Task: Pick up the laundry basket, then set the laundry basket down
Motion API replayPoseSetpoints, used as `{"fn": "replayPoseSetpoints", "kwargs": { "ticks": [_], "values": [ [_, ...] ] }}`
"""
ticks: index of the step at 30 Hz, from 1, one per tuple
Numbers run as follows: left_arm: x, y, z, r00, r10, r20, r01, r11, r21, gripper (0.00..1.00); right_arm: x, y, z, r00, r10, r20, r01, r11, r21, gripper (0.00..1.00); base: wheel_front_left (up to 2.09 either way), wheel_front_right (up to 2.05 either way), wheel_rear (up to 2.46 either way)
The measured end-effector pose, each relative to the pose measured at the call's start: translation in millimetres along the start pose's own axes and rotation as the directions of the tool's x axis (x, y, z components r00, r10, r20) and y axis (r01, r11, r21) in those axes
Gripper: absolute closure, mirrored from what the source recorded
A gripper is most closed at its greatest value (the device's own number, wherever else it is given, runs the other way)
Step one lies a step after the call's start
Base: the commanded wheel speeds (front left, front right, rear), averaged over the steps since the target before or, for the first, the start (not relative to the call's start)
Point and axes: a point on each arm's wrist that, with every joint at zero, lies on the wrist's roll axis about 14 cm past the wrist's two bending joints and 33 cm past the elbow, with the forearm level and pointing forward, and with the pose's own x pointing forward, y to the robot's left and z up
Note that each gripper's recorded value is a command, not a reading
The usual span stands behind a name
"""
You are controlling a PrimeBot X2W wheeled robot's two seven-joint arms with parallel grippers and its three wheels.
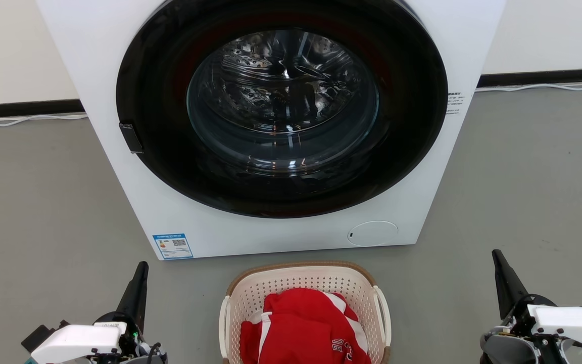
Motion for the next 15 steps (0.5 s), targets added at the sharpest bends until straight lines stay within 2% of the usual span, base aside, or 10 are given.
{"fn": "replayPoseSetpoints", "kwargs": {
  "ticks": [15],
  "values": [
    [0.0,0.0,0.0,1.0,0.0,0.0,0.0,1.0,0.0,1.0,0.0,0.0,0.0,1.0,0.0,0.0,0.0,1.0,0.0,1.0,0.0,0.0,0.0]
  ]
}}
